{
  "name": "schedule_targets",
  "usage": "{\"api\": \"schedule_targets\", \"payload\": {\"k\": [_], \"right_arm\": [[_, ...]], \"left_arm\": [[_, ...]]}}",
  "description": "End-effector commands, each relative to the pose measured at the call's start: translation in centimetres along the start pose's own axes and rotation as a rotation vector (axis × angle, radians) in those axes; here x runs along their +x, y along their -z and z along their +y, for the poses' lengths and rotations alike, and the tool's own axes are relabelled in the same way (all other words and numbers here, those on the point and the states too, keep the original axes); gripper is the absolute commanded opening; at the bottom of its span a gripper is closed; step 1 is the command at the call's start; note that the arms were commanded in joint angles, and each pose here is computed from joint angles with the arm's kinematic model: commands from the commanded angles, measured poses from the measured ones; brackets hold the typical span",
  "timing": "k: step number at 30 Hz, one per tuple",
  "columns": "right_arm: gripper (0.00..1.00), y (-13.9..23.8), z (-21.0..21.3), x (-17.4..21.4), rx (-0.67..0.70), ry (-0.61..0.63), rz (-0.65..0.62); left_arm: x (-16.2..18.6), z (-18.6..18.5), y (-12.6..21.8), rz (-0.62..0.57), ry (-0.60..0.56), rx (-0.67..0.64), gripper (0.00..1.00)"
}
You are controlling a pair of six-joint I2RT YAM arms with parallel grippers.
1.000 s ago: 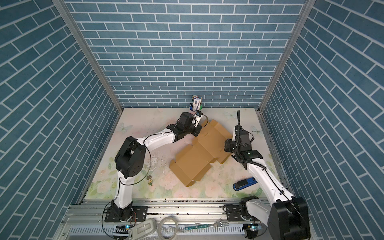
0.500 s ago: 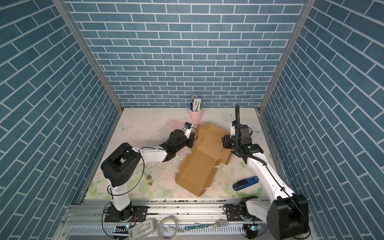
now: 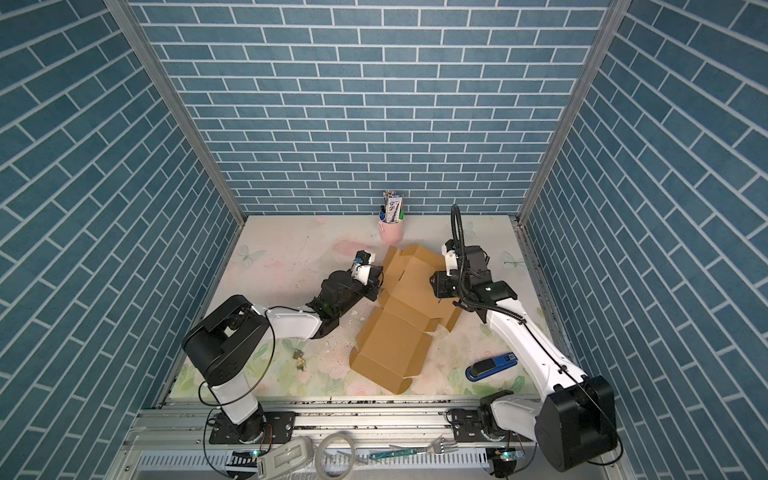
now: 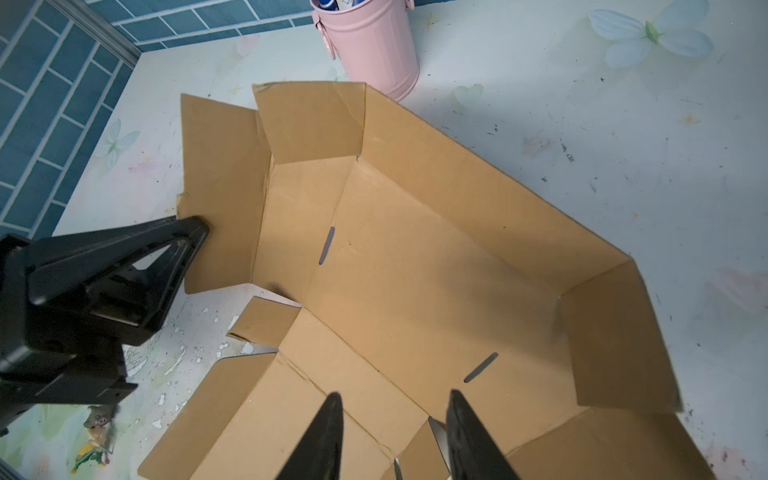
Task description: Fold the paper box
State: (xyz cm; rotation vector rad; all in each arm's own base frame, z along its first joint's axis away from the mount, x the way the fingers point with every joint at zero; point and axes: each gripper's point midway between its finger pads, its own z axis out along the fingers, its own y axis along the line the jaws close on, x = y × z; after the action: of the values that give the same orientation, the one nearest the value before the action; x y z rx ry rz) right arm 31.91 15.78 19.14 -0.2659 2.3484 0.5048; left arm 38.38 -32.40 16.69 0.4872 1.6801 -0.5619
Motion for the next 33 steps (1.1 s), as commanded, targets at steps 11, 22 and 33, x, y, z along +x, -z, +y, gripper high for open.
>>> {"api": "schedule_targets", "payload": {"k": [11,22,33], "right_arm": [[0.44,2.4,1.7,-1.1,0.001,0.161,-0.035],[0.46,3.1,2.2,-1.7,0.013,0.23,-0.039],[0.49,2.6,0.4,-5.8,0.165,0.203,-0.071]], "left_arm": [[-3.0,-0.6,1.3,-0.117,-0.025,0.028,0.0],[-2.5,-0.4,1.4,-0.118,-0.032,0.021,0.0],[-2.2,-0.4,1.4,-0.132,-0.027,0.019,0.0]]}}
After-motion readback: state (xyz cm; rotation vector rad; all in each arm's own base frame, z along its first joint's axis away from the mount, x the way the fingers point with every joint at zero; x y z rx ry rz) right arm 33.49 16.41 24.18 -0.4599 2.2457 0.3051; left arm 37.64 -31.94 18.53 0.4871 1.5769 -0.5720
